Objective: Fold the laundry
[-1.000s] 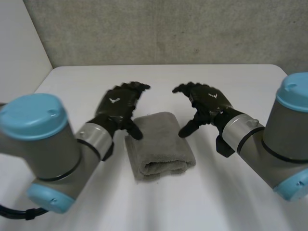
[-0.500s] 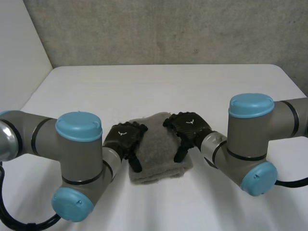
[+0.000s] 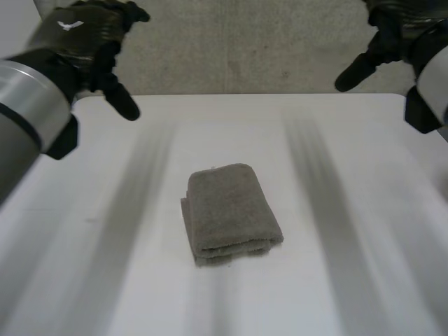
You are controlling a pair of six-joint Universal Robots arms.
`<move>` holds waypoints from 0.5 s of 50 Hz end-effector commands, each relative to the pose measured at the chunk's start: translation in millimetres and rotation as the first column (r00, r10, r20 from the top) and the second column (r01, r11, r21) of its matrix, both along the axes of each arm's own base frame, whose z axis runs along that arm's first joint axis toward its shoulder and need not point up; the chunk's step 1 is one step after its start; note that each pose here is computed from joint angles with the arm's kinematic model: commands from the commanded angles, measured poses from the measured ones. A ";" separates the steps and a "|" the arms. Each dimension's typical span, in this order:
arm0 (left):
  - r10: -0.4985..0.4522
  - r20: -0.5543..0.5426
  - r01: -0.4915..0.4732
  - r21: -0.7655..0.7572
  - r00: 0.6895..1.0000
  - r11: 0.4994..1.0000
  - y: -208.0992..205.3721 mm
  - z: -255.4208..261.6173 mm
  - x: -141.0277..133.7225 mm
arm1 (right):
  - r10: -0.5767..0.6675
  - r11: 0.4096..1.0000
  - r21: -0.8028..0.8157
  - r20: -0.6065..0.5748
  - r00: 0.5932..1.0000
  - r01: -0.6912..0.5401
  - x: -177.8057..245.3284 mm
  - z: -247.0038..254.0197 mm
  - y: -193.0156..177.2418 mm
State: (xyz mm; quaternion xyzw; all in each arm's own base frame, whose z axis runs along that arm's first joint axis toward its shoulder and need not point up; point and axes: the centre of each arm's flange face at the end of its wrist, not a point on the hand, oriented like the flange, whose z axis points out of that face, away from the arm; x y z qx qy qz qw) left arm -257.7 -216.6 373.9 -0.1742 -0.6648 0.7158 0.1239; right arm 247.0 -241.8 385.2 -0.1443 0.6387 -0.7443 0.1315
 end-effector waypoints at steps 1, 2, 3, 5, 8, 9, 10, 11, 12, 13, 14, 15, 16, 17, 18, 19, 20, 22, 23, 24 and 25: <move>0.015 -0.018 -0.013 0.078 1.000 0.997 1.7 -1.0 6.8 | -0.011 1.000 0.028 -0.029 1.000 0.011 -4.3 -0.4 7.1; 0.016 -0.025 -0.014 0.082 1.000 0.997 1.4 -1.1 7.2 | -0.011 1.000 0.028 -0.029 1.000 0.012 -4.3 -0.4 7.1; 0.016 -0.028 -0.014 0.082 0.999 0.997 1.1 -0.7 7.4 | -0.011 0.999 0.032 -0.033 0.999 0.012 -4.2 -1.7 6.8; 0.018 -0.030 -0.015 0.081 0.999 0.997 0.7 -0.2 8.1 | -0.011 0.999 0.035 -0.036 0.999 0.012 -4.1 -2.9 6.6; 0.027 -0.033 -0.024 0.077 0.999 0.997 -1.0 1.2 10.3 | -0.009 0.999 0.047 -0.043 0.999 0.011 -3.5 -7.1 5.5; 0.025 -0.035 -0.023 0.073 0.999 0.997 -0.8 2.2 10.3 | -0.004 0.999 0.051 -0.045 0.999 0.006 -2.4 -8.5 5.6; 0.025 -0.035 -0.023 0.073 0.999 0.997 -0.8 2.2 10.3 | -0.004 0.999 0.051 -0.045 0.999 0.006 -2.4 -8.5 5.6; 0.025 -0.036 -0.022 0.067 0.999 0.997 -0.2 4.1 11.0 | -0.001 0.999 0.054 -0.046 0.999 0.003 -1.8 -9.5 5.8; 0.025 -0.036 -0.022 0.067 0.999 0.997 -0.2 4.1 11.0 | 0.005 0.998 0.058 -0.049 0.999 -0.002 -1.0 -10.9 6.4; 0.023 -0.037 -0.021 0.065 0.999 0.998 0.4 5.0 11.1 | 0.005 0.998 0.058 -0.049 0.999 -0.003 -1.0 -10.9 6.4; 0.017 -0.039 -0.015 0.062 0.999 0.998 0.9 5.6 10.7 | 0.009 0.998 0.061 -0.050 0.999 -0.006 -0.3 -12.1 7.1; 0.017 -0.039 -0.015 0.062 0.999 0.998 0.9 5.6 10.7 | 0.009 0.998 0.061 -0.050 0.999 -0.006 -0.3 -12.1 7.1; 0.009 -0.040 -0.007 0.062 0.999 0.998 0.8 5.6 10.3 | 0.009 0.998 0.063 -0.052 0.999 -0.005 -0.3 -13.0 7.2; -0.001 -0.040 0.004 0.062 0.999 0.998 0.9 5.6 9.6 | 0.009 0.998 0.065 -0.055 0.998 -0.005 -0.4 -14.0 7.3; -0.001 -0.040 0.004 0.062 0.999 0.998 0.9 5.6 9.6 | 0.009 0.998 0.065 -0.055 0.998 -0.005 -0.4 -14.0 7.3; -0.007 -0.041 0.010 0.063 0.999 0.998 -0.1 5.6 9.9 | 0.008 0.998 0.068 -0.061 0.998 -0.004 -0.4 -15.4 7.4; -0.007 -0.041 0.010 0.063 0.999 0.998 -0.1 5.6 9.9 | 0.010 0.998 0.066 -0.065 0.998 -0.005 -0.2 -15.7 8.0; -0.020 -0.041 0.022 0.063 0.999 0.998 -2.5 5.6 10.7 | 0.009 0.998 0.064 -0.071 0.997 -0.005 0.1 -16.0 8.3; -0.020 -0.041 0.022 0.063 0.999 0.998 -2.5 5.6 10.7 | 0.009 0.998 0.064 -0.071 0.997 -0.005 0.1 -16.0 8.3; -0.024 -0.039 0.027 0.067 0.999 0.997 -3.6 4.3 10.8 | 0.010 0.998 0.061 -0.073 0.997 -0.006 0.2 -16.1 9.1; -0.027 -0.037 0.030 0.071 0.999 0.997 -4.0 2.9 11.0 | 0.010 0.998 0.063 -0.076 0.997 -0.006 0.0 -17.0 9.6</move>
